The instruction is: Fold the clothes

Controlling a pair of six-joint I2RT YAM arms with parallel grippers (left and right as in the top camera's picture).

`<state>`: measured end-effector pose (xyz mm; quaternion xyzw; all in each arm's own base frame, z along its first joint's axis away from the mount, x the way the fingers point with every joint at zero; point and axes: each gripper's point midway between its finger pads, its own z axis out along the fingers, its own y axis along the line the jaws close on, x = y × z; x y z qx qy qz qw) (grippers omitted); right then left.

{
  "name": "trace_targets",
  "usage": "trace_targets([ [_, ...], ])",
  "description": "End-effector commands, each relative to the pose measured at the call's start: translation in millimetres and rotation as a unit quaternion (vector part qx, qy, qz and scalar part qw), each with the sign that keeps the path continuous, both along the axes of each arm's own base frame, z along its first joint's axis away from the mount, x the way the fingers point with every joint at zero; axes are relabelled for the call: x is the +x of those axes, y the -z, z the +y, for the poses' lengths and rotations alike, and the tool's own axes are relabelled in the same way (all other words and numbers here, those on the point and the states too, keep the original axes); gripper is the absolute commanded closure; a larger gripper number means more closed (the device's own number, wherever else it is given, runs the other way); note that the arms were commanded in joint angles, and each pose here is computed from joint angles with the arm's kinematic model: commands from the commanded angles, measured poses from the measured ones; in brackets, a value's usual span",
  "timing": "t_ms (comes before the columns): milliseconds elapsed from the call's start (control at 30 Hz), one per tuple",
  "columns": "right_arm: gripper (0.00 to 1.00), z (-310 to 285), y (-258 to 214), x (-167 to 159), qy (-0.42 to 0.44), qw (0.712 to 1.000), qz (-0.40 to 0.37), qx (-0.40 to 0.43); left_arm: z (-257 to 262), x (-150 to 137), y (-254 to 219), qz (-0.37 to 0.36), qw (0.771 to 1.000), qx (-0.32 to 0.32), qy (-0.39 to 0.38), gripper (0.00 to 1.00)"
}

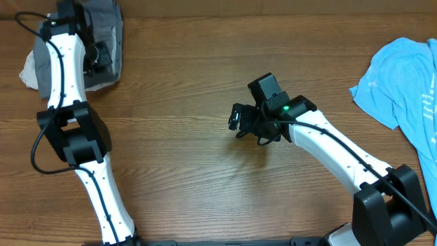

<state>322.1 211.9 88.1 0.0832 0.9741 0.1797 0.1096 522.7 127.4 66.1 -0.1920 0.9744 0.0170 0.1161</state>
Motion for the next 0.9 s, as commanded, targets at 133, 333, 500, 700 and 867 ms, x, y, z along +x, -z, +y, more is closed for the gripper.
trace_targets([
  [133,0.00,3,0,0,-0.009,1.000,-0.003,0.001,-2,-9,51,0.051,0.998,-0.022,-0.005,0.96],
  [333,0.00,3,0,0,-0.011,1.000,-0.005,0.002,-1,1,3,-0.001,1.000,-0.014,-0.003,0.96],
  [500,0.00,3,0,0,-0.011,1.000,-0.005,0.001,3,16,-57,-0.080,0.997,0.005,-0.002,0.96],
  [700,0.00,3,0,0,-0.011,1.000,-0.005,0.001,28,48,-110,-0.184,0.980,0.073,-0.021,0.94],
  [867,0.00,4,-1,2,-0.011,1.000,-0.008,0.003,71,61,-115,-0.217,0.965,0.136,-0.059,0.96],
])
